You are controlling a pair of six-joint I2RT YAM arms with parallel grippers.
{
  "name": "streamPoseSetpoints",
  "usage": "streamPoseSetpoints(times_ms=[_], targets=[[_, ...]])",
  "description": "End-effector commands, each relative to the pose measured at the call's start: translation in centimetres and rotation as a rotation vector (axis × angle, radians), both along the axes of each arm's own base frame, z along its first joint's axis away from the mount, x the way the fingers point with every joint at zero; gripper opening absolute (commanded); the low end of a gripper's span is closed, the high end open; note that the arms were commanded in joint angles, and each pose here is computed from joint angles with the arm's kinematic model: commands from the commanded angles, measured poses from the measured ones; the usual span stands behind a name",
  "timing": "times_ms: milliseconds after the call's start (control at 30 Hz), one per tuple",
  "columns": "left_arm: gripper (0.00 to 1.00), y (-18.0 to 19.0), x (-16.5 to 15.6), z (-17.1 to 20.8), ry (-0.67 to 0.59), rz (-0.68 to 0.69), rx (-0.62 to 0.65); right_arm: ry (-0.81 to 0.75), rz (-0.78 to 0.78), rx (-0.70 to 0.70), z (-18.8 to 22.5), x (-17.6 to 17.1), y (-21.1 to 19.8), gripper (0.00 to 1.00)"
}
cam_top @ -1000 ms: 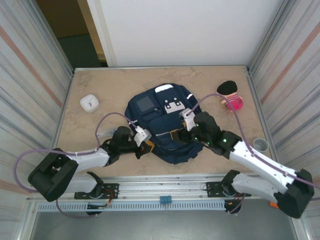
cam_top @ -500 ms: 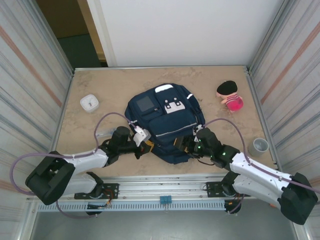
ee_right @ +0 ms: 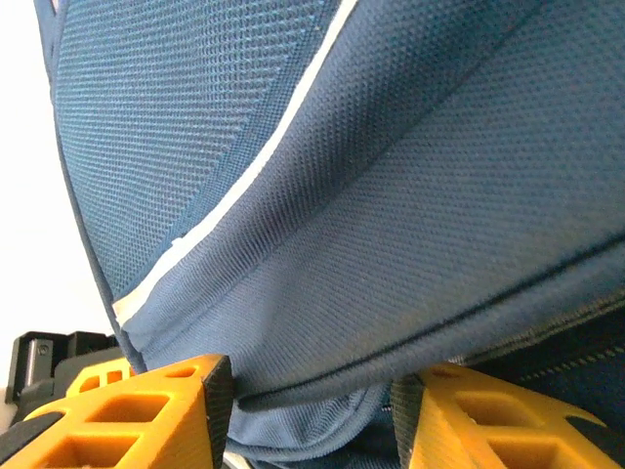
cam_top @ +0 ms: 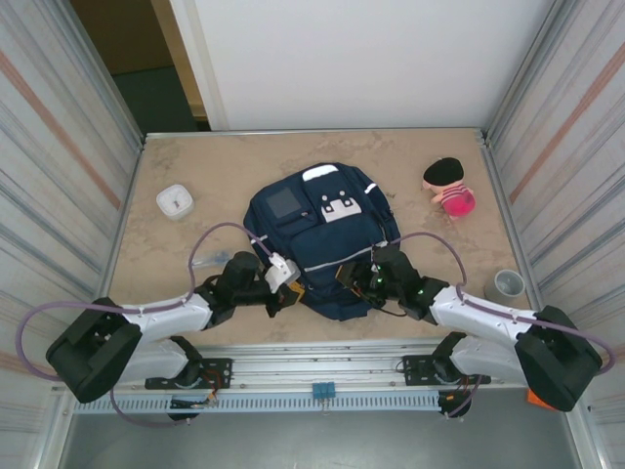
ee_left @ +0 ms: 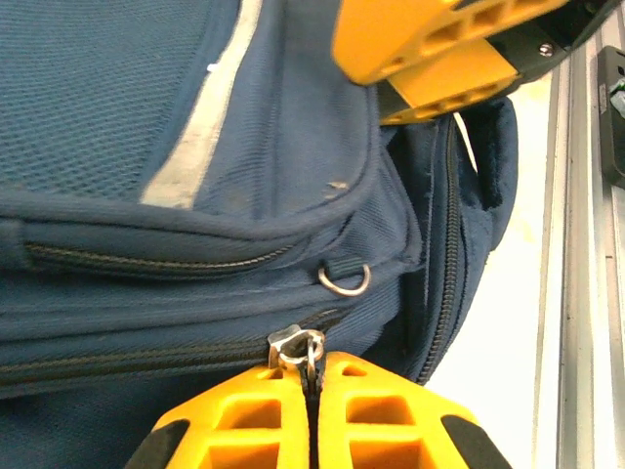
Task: Pack the student bag
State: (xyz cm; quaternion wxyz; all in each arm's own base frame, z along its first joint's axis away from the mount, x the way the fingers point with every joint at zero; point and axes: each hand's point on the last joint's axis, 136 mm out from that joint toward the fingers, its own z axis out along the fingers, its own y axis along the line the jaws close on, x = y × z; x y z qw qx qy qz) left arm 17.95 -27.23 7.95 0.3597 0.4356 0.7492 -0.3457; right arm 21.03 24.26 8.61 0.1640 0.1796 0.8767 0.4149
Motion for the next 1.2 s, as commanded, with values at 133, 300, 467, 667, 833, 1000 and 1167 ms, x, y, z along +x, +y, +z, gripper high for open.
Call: streamPoseSetpoints(times_ms=[133, 300, 467, 667, 833, 1000, 1167], targets=[[0.04, -3.6, -2.4, 1.7, -0.026, -0.162, -0.03, -0.106, 0.004, 0.069, 3.3, 2.7, 2.0, 0.46], [0.17, -5.7, -2.9, 2.6, -0.046, -0.199, -0.055, -0.116, 0.026, 0.079, 3.6, 2.9, 2.1, 0.46], [0.41, -5.9, -2.9, 4.2, -0.1, -0.211, -0.049, -0.176, 0.09, 0.024, 5.2, 2.7, 0.8, 0.5], [0.7, -2.9, -1.6, 7.9, -0.339, -0.153, 0.043, -0.213, 0.189, -0.116, 6.7, 1.2, -2.7, 0.61], [0.82, 0.0, 0.8, 8.1, -0.529, -0.118, 0.246, -0.171, 0.214, -0.128, 6.6, 1.0, -5.4, 0.68], [0.86, 1.2, 1.7, 4.8, -0.616, -0.258, 0.484, -0.147, 0.222, -0.17, 6.0, 1.7, -7.2, 0.72], [0.88, 1.5, 3.4, 2.0, -0.637, -0.334, 0.662, -0.107, 0.238, -0.177, 4.7, 2.4, -7.0, 0.73]])
